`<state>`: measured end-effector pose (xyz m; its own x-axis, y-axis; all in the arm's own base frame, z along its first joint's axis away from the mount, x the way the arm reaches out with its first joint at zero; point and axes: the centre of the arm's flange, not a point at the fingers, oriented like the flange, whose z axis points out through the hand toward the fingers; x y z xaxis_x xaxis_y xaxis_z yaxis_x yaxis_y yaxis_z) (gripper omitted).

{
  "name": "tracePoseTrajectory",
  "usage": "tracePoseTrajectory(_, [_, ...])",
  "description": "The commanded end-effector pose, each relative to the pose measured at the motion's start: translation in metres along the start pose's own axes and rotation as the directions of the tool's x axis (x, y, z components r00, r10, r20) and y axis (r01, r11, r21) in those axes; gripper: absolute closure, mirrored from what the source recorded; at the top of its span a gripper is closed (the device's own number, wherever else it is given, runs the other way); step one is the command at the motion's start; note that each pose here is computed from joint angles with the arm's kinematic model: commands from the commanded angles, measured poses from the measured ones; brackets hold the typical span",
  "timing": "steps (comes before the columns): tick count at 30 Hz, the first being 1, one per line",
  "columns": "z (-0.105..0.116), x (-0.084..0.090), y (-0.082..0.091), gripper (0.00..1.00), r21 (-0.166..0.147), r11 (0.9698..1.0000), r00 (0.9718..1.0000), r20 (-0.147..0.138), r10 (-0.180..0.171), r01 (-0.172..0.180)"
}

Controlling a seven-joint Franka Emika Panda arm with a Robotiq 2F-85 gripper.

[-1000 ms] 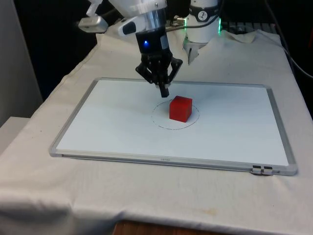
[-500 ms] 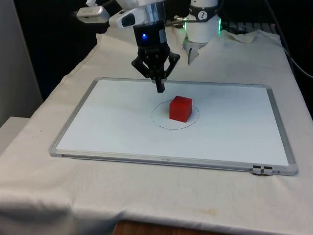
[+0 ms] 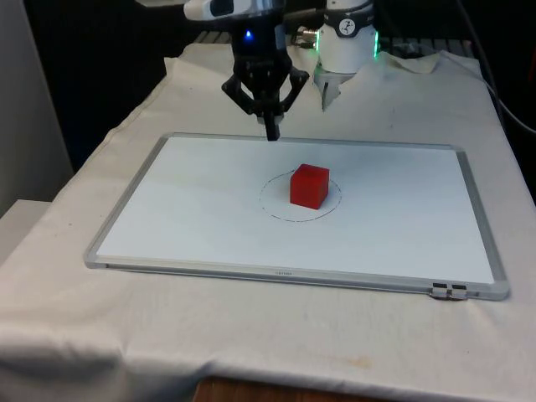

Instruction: Push the cube into the marked area.

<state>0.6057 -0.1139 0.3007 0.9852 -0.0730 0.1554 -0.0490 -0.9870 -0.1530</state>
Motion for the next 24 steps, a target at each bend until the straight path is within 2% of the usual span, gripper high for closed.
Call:
tracePoseTrajectory(1, [-0.002, 0.003, -0.003, 1.00, -0.011, 0.9999, 1.0000, 0.009, 0.000, 0.000])
tracePoseTrajectory(7, [-0.008, 0.009, -0.015, 1.00, -0.034, 0.9994, 0.9999, 0.009, -0.007, 0.007])
tracePoseTrajectory(8, [-0.008, 0.010, -0.014, 1.00, -0.023, 0.9997, 0.9999, 0.005, -0.010, 0.010])
tracePoseTrajectory(10, [-0.009, 0.011, -0.021, 1.00, -0.052, 0.9986, 0.9999, 0.009, -0.013, 0.013])
tracePoseTrajectory(14, [-0.011, 0.013, -0.027, 1.00, -0.076, 0.9969, 0.9998, 0.008, -0.020, 0.021])
tracePoseTrajectory(15, [-0.011, 0.013, -0.026, 1.00, -0.058, 0.9981, 0.9997, 0.010, -0.022, 0.022])
tracePoseTrajectory(17, [-0.010, 0.014, -0.033, 1.00, -0.095, 0.9951, 0.9996, 0.009, -0.027, 0.027])
tracePoseTrajectory(23, [-0.011, 0.016, -0.044, 1.00, -0.128, 0.9910, 0.9993, 0.012, -0.037, 0.038])
tracePoseTrajectory(24, [-0.011, 0.016, -0.043, 1.00, -0.112, 0.9929, 0.9992, 0.015, -0.038, 0.039])
